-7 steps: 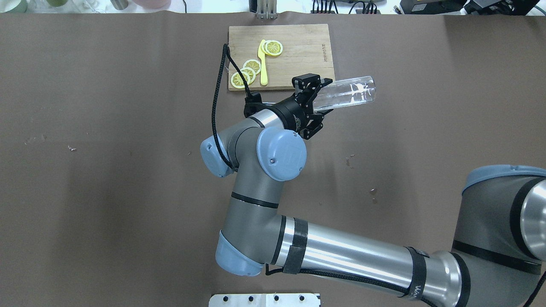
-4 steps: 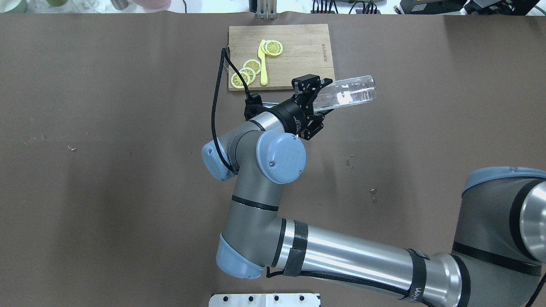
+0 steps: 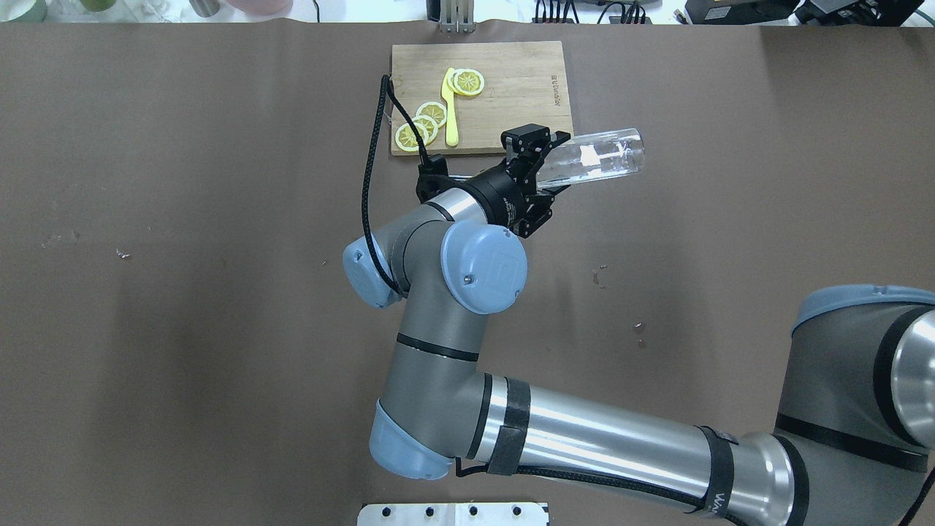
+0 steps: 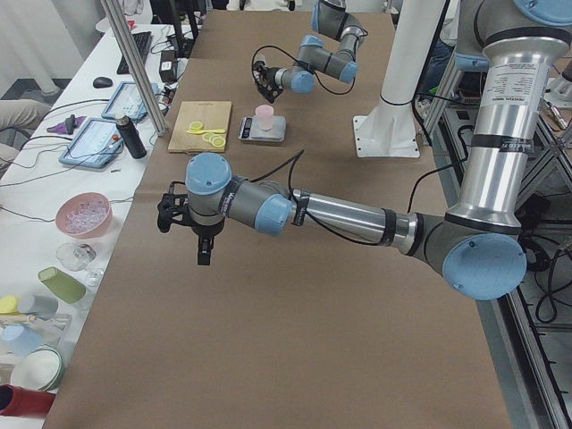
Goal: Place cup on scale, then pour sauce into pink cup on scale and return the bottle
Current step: 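Raise the bottle upright and move the right gripper away from the cup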
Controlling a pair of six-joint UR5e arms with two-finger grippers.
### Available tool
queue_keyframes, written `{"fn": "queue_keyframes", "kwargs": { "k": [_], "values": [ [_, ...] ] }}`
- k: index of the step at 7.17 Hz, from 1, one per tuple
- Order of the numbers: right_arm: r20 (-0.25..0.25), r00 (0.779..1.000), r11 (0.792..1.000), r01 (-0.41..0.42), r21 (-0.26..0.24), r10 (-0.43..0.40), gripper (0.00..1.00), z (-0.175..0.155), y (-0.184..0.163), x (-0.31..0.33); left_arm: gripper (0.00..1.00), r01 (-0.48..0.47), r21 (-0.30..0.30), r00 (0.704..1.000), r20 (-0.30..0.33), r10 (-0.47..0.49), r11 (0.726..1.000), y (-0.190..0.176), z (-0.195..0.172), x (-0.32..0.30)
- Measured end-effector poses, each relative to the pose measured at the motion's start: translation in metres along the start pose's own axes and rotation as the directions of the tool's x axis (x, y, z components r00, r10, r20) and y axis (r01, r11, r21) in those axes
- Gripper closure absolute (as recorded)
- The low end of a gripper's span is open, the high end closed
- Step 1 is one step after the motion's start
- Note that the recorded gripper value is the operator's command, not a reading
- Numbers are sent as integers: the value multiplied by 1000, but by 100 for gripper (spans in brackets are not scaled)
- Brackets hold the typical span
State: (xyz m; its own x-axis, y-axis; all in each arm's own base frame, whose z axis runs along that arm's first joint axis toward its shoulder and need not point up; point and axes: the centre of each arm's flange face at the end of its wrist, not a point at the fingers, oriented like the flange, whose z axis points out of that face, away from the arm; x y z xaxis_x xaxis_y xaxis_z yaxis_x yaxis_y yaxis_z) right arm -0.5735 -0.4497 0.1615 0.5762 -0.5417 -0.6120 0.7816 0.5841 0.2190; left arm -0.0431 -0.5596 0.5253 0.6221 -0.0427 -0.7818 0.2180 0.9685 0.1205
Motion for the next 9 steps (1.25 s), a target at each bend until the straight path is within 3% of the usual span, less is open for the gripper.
{"fn": "queue_keyframes", "kwargs": {
  "k": [3, 5, 6, 7, 9],
  "values": [
    [128, 985, 989, -127, 71, 118, 100, 20, 2, 10, 2, -12, 10, 1000, -9, 12, 1000, -2, -6, 8],
    [217, 955, 968, -230, 101, 204, 100, 39, -2, 43, 2, -16, 13, 1000, -18, 16, 1000, -2, -8, 12],
    [282, 925, 947, -298, 121, 255, 100, 55, -4, 67, 2, -17, 14, 1000, -20, 17, 1000, -2, -9, 12],
    [366, 877, 915, -380, 132, 312, 100, 79, -2, 93, 2, -19, 17, 1000, -20, 20, 1000, -2, -10, 12],
    [529, 754, 852, -513, 103, 389, 100, 138, 15, 141, 2, -31, 30, 999, -14, 31, 999, -3, -14, 7]
  ]
}}
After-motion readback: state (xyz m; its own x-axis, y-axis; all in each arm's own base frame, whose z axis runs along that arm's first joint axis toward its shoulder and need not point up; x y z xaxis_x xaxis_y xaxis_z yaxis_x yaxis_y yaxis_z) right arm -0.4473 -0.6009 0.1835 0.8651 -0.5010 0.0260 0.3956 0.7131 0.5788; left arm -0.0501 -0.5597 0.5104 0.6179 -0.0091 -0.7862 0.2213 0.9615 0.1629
